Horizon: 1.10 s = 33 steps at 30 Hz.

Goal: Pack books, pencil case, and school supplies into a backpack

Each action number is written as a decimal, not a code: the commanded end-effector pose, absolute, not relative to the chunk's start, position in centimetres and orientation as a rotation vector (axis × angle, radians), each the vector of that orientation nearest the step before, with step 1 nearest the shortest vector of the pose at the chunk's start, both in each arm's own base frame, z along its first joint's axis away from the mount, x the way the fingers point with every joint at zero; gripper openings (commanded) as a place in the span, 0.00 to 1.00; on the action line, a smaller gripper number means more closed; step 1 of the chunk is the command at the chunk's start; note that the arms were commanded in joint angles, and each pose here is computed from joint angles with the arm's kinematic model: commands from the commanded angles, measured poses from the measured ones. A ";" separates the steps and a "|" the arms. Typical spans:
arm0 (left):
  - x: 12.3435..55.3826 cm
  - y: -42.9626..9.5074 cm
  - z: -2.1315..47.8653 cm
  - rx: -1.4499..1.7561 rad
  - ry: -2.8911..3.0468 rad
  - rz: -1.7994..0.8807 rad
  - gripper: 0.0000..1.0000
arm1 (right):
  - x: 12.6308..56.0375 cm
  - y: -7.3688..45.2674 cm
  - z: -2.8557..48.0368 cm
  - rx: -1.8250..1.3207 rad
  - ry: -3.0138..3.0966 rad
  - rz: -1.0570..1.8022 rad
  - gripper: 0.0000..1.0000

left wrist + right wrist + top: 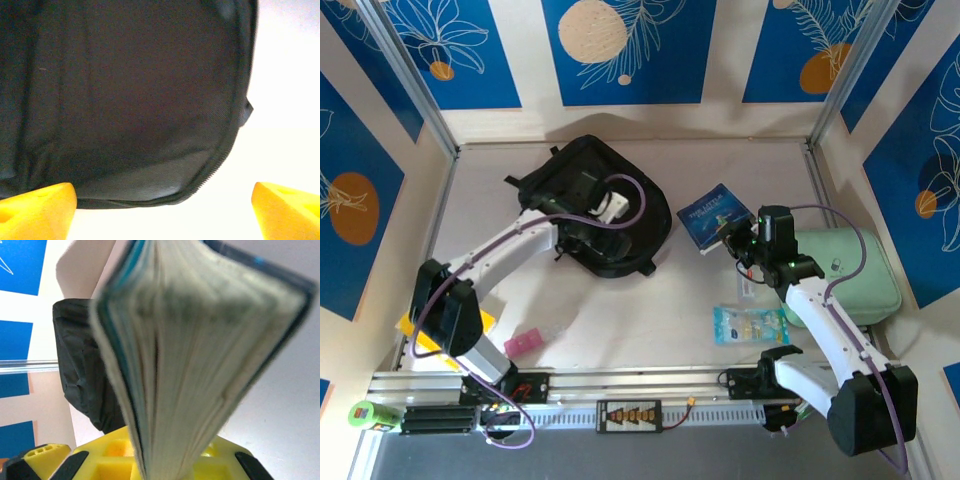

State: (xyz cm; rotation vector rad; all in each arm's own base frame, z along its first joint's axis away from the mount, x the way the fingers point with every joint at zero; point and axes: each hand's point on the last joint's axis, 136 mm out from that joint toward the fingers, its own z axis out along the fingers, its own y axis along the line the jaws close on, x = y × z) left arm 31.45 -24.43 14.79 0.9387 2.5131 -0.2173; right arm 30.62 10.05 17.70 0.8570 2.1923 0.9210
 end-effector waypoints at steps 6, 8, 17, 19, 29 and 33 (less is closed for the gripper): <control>29.6 -26.4 12.1 1.364 2.435 0.019 0.75 | 31.3 10.0 19.6 0.844 2.124 0.963 0.09; 30.1 -26.5 11.8 1.379 2.430 0.064 0.70 | 31.3 9.9 19.6 0.848 2.124 0.959 0.10; 31.8 -26.8 10.8 1.398 2.427 0.180 0.53 | 31.2 9.9 19.1 0.865 2.129 0.963 0.09; 31.8 -26.9 10.4 1.414 2.422 0.193 0.52 | 31.1 9.8 19.0 0.867 2.131 0.964 0.09; 32.2 -26.6 9.8 1.441 2.427 0.295 0.44 | 31.0 9.8 18.6 0.882 2.135 0.966 0.09; 32.2 -26.7 10.2 1.445 2.416 0.309 0.32 | 30.9 9.7 18.5 0.889 2.138 0.966 0.09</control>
